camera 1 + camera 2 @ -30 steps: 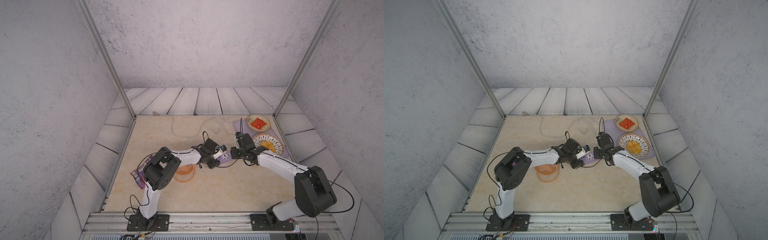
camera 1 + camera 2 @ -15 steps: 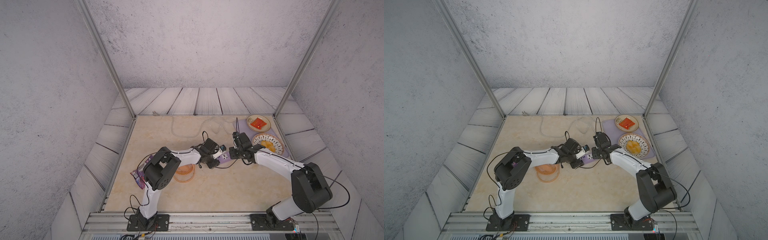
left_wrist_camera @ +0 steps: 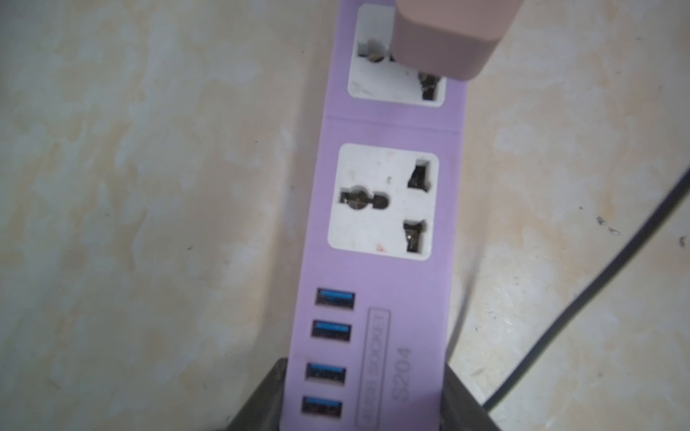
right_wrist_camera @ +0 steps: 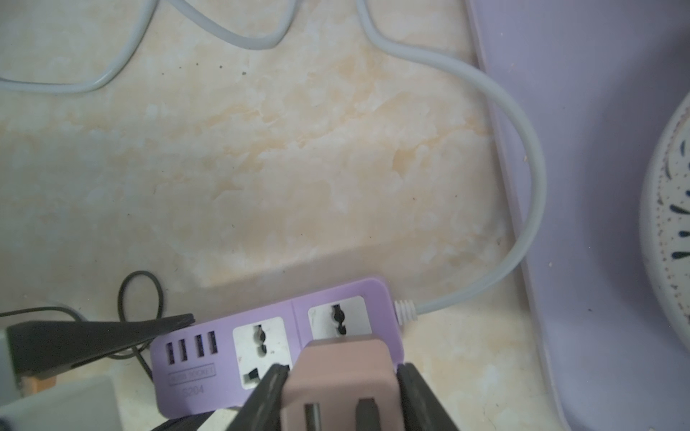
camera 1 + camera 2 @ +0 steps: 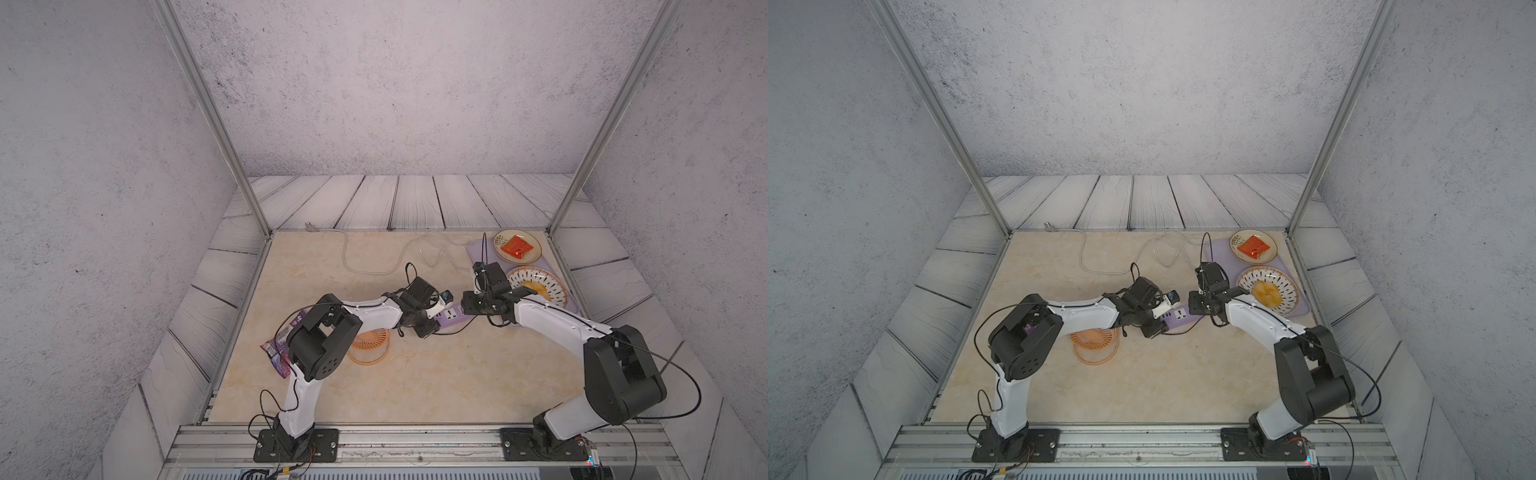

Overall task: Unplug the desk fan from the power strip
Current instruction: Remove the plug from the socket.

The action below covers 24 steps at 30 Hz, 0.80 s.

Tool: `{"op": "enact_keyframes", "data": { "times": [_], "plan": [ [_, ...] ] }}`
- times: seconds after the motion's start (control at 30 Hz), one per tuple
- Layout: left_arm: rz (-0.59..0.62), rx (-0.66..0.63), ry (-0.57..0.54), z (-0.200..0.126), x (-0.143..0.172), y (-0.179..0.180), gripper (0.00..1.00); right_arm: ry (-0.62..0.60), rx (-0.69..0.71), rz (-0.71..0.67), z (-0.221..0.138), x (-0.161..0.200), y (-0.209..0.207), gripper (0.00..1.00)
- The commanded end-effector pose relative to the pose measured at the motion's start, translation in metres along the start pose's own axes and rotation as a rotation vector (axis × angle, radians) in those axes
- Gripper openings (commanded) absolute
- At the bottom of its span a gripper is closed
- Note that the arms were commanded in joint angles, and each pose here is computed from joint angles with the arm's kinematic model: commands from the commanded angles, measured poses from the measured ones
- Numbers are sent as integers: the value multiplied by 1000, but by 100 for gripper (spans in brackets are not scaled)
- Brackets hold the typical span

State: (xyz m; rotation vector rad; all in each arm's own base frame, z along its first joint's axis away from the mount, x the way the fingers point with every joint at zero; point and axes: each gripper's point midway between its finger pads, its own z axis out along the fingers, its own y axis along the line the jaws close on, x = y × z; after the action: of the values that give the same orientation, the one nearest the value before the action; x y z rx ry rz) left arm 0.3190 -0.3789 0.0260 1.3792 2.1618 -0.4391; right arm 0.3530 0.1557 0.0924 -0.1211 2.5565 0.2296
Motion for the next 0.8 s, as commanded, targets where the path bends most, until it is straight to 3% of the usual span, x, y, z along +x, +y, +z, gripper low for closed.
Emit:
{"op": "enact_keyframes", "data": {
  "times": [0.0,0.23,0.53,0.63,0.77],
  "plan": [
    [-48,-24,25,8,10,5,0,-34,-109,-58,-13,-1,40,11],
    [-51,-25,25,9,11,5,0,-50,-141,-100,-16,0,45,11],
    [-46,-30,35,8,15,4,0,19,-78,146,-4,-3,-8,11],
    [-46,-29,33,9,14,4,0,22,-86,133,-5,-4,-6,11],
    [-44,-29,25,8,10,5,0,13,-50,18,-7,-5,8,11]
  ]
}}
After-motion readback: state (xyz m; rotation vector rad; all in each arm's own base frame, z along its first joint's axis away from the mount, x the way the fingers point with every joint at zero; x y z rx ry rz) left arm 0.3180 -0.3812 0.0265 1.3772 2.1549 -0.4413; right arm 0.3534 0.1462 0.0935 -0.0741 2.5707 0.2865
